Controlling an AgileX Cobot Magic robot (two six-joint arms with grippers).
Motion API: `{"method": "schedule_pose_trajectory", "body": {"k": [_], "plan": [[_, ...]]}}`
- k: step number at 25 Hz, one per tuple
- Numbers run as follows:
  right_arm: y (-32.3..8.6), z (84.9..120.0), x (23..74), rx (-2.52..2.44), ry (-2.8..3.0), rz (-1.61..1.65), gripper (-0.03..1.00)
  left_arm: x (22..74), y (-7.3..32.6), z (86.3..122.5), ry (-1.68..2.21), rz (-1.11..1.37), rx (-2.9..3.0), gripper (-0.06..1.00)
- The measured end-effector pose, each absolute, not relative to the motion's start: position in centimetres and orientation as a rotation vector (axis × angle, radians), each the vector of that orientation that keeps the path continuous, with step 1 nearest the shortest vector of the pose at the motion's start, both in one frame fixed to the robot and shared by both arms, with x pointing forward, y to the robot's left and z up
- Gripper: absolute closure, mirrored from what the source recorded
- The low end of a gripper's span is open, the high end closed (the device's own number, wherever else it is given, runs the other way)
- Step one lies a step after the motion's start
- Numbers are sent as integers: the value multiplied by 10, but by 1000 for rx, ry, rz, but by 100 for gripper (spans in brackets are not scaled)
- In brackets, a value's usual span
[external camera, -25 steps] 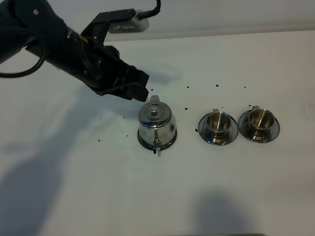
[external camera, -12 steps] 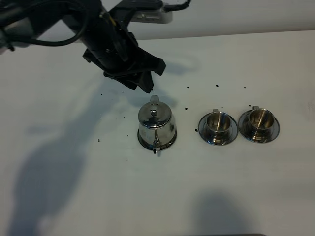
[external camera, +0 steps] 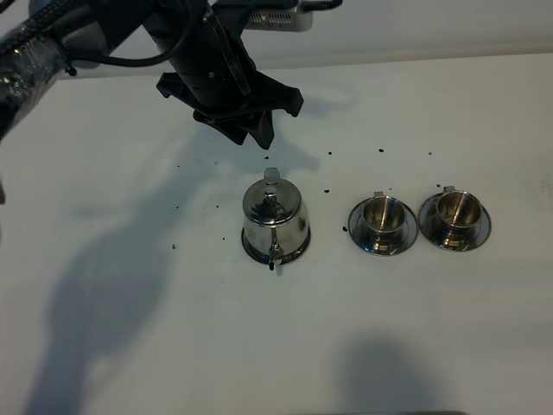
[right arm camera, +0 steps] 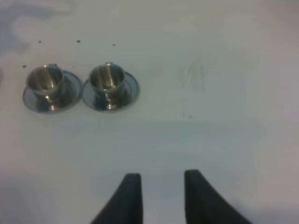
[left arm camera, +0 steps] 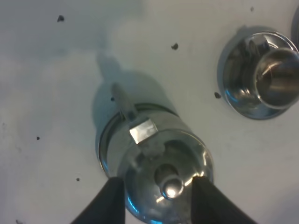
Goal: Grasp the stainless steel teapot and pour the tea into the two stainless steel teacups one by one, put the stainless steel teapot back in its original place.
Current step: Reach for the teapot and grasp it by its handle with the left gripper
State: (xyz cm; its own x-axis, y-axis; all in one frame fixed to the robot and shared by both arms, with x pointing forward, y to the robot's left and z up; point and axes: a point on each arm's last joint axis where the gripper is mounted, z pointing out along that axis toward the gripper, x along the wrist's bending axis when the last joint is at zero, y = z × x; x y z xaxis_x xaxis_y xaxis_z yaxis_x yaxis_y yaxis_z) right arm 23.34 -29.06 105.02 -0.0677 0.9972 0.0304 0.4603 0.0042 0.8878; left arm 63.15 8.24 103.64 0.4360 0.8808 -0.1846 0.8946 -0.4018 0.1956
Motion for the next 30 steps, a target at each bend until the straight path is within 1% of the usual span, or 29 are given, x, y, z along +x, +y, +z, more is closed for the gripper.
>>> {"method": "schedule_pose_trajectory", "body": {"k": [5,10,20,30], "plan": [[-291,1050,233,1529,1606,1009,75,637,79,1020,1479,-91,2486,53],[-291,1050,233,1529,1606,1009,75,645,71,1014,1452,-91,2407,49],[-290,1050,233,1530,1607,1012,75,660,62,984,1527,-140,2389,48],[-290,1050,233,1530,1607,1014,75,673,57,965,1606,-166,2415,48]]}}
